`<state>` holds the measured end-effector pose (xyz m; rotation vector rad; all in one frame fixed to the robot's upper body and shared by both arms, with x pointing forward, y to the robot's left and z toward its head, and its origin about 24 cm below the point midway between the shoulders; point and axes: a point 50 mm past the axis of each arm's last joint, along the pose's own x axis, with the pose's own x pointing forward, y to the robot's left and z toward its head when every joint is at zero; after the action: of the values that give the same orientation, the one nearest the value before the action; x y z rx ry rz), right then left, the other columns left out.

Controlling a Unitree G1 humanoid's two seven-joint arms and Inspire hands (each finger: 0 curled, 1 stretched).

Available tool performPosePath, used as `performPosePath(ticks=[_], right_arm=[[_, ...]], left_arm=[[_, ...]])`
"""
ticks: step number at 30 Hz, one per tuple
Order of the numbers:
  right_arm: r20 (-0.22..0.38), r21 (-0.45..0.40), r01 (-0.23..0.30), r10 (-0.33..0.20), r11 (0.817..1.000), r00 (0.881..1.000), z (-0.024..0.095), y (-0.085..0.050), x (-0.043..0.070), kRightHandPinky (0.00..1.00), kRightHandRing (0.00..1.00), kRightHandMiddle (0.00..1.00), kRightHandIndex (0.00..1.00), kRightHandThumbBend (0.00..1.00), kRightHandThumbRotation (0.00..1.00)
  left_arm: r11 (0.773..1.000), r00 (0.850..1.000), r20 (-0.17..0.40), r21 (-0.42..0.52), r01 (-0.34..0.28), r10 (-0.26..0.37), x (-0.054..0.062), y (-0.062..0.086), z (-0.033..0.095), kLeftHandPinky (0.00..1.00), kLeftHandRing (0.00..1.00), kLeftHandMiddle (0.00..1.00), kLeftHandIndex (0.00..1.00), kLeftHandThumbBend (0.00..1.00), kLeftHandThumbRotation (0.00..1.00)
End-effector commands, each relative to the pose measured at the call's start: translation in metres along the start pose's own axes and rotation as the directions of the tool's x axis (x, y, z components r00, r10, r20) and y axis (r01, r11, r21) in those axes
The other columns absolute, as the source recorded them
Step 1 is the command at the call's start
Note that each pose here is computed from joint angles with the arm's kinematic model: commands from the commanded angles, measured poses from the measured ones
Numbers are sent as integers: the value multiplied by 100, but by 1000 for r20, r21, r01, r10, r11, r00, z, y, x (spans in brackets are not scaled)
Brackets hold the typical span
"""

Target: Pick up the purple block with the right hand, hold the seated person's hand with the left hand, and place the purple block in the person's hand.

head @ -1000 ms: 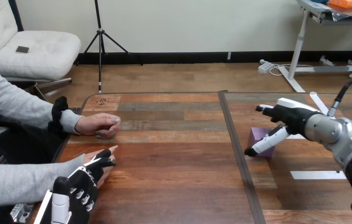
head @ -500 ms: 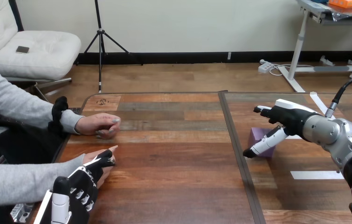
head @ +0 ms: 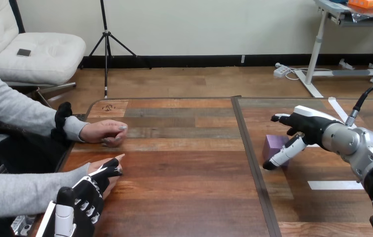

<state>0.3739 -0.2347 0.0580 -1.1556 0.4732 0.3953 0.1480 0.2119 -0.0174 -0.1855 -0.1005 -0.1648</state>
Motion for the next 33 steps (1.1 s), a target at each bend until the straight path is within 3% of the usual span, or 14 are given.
performPosePath(ticks=[1, 16, 23, 33], right_arm=[[32, -47, 55, -53, 997, 998, 14, -10, 1, 67, 87, 95, 93, 100, 18], [44, -168, 85, -79, 982, 996, 16, -7, 2, 59, 70, 77, 78, 100, 5], [51, -167, 82, -75, 983, 996, 17, -7, 2, 59, 66, 72, 73, 99, 1], [64, -145, 101, -93, 984, 994, 15, -5, 2, 54, 57, 62, 62, 89, 0]], left_arm=[[1000, 997, 70, 0, 23, -23, 12, -5, 9, 100, 97, 89, 68, 78, 100], [999, 997, 74, -24, 33, -31, 13, -4, 8, 100, 97, 89, 69, 77, 100], [999, 997, 71, -19, 34, -33, 13, -4, 8, 100, 97, 90, 69, 78, 100], [1000, 997, 74, -8, 18, -18, 13, -5, 9, 100, 97, 89, 68, 79, 100]])
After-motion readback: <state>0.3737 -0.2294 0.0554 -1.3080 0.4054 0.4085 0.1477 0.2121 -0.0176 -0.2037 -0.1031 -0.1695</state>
